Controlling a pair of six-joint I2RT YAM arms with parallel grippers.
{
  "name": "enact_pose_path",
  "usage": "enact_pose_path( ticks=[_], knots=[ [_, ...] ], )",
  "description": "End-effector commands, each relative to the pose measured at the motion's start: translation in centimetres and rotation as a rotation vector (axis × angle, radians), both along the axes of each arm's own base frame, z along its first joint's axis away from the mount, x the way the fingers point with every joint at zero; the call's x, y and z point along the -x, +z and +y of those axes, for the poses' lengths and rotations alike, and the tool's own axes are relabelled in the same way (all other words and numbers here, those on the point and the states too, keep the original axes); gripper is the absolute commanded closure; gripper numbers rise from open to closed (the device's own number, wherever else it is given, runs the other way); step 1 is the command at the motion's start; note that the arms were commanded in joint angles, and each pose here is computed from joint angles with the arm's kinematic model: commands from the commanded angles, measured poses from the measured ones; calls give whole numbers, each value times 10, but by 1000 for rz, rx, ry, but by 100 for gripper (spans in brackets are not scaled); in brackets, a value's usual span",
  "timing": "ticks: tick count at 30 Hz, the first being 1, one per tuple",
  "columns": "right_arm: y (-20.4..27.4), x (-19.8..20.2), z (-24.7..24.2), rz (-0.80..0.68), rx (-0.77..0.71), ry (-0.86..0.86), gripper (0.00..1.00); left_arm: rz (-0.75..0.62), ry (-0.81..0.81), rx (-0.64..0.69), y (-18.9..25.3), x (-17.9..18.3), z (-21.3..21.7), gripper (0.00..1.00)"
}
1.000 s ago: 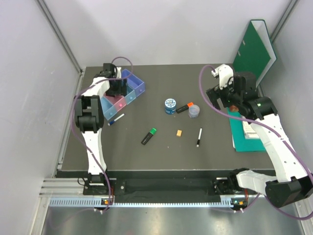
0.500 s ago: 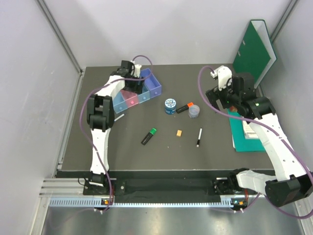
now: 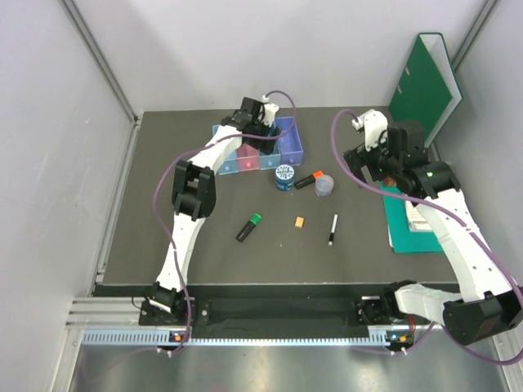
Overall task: Sort the stationery into containers
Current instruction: Move the storage box to the center of the board.
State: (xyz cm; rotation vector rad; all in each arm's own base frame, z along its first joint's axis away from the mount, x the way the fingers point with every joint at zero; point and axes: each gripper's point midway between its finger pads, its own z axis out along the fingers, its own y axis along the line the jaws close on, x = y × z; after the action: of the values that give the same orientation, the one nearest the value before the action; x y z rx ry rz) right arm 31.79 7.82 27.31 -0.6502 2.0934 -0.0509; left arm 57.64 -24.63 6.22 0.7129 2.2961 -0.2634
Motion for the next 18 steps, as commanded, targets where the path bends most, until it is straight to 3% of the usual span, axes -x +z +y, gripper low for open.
enact_pose_path(
  ticks=[1,9,18],
  knots=[
    [15,0,6,-49,-26,8,0,-47,-60,19,-2,-6,-25,13],
    [15,2,5,-47,-31,5,1,-64,-125,48,-4,7,-67,11],
    [9,5,5,-32,-39,9,0,54,-54,106,-4,39,-70,13]
  ],
)
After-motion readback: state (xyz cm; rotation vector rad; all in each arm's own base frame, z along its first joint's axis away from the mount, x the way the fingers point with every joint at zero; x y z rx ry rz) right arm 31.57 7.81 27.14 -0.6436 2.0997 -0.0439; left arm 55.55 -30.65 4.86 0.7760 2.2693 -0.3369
